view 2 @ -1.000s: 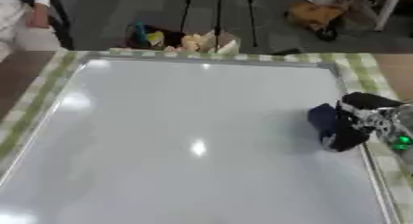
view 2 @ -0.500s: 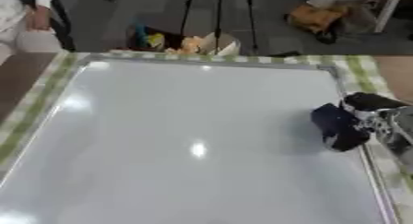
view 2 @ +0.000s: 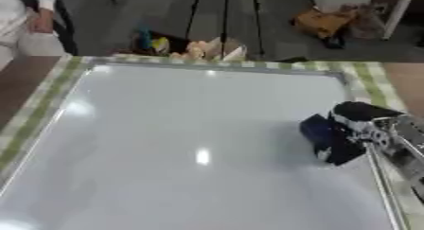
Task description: Wipe the whiteboard clean with a brush.
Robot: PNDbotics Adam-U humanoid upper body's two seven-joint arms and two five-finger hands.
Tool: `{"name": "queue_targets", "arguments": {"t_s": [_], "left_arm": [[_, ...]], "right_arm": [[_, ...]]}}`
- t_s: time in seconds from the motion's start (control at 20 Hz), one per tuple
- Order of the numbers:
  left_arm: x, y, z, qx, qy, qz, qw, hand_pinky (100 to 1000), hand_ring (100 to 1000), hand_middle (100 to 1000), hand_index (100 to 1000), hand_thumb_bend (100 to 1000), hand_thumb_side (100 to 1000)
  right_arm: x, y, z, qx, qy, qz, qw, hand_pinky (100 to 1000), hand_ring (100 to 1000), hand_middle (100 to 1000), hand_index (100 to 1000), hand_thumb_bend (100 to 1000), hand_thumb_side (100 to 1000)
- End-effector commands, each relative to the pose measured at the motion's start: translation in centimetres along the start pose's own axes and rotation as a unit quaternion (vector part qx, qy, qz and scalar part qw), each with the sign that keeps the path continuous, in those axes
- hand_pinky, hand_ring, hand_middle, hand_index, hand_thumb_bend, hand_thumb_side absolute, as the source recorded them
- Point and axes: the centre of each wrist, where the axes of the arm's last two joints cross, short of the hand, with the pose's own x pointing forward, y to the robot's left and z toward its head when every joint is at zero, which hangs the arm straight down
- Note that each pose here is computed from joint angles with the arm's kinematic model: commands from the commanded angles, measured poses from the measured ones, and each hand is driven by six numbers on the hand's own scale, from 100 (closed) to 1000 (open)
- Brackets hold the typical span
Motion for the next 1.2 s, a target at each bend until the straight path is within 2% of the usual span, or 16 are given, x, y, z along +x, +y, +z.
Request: {"name": "queue_targets", "arguments": {"t_s": [0.05,0.5,0.85,1.2], "left_arm": [[0.4,0.3,-0.8,0.004,-0.015,-0.002,1.0,703,819,753,768,226,969],[0.5,0.1,-0.7,0.002,-0.015,0.003,1.0,703,819,753,768,225,970],[0.6,0.0,-0.8,0.0,-0.015,0.006,1.0,702,819,753,767,226,970],[0.6,0.0,-0.7,-0.001,-0.015,0.006,1.0,702,819,753,767,226,970]], "right_arm": [[1.1,-1.7,1.9,-0.027,-0.028,0.013,0.999,492,510,214,354,100,315],[5.3,-1.8,3.2,-0.014,-0.087,0.045,0.995,494,512,218,356,100,321],[7.2,-1.5,2.5,-0.021,-0.096,0.066,0.993,542,545,269,412,100,461],[7.7,-0.3,1.5,-0.003,-0.101,0.088,0.991,581,585,324,451,100,525]]}}
